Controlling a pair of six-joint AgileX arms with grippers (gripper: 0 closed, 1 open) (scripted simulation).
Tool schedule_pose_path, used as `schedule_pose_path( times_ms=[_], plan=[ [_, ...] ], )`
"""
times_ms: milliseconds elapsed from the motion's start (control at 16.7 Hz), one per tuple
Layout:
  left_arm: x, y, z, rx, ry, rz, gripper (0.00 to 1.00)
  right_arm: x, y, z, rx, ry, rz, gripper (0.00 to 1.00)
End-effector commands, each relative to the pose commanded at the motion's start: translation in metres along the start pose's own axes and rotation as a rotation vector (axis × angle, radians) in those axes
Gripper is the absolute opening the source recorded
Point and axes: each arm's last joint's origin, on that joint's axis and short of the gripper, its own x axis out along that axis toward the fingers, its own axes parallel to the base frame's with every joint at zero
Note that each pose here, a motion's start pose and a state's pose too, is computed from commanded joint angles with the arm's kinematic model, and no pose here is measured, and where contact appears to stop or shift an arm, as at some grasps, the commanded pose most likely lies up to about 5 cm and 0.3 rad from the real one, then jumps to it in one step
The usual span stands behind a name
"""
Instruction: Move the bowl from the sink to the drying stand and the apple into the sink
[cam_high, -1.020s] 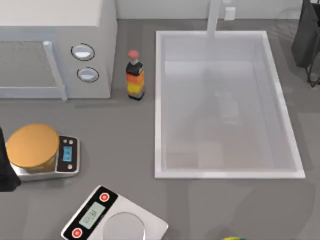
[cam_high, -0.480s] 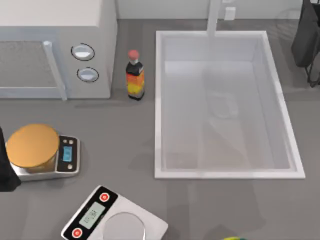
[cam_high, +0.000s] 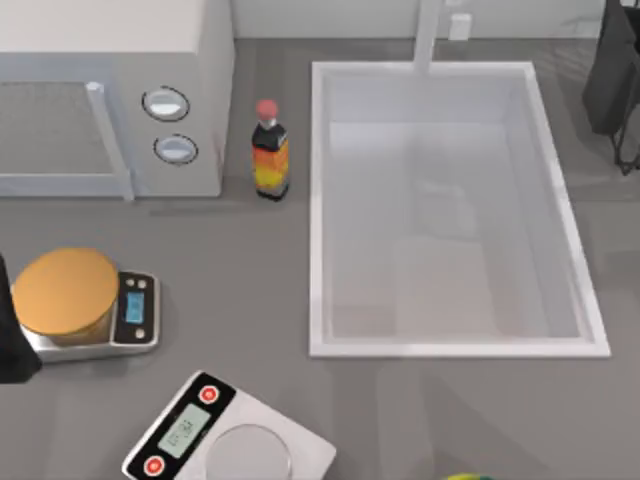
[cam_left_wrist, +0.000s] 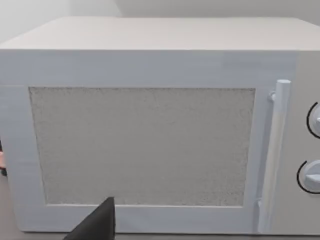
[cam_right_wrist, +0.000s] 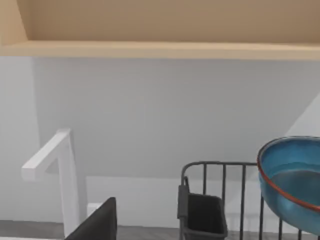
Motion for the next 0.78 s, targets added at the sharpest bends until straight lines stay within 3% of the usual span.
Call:
schedule_pose_path(
  times_ms=[240,480,780],
  plan=[
    [0.000,0.000,0.000,0.000,0.000,0.000,1.00,-0.044,0.008,-0.044,0.003,0.013,-0.023,1.00],
    [0.000,0.000,0.000,0.000,0.000,0.000,1.00,-0.057,0.010,-0.086,0.003,0.075,-0.056,1.00],
    [0.000,0.000,0.000,0.000,0.000,0.000,1.00,-0.058,0.010,-0.095,0.002,0.092,-0.064,1.00]
  ],
)
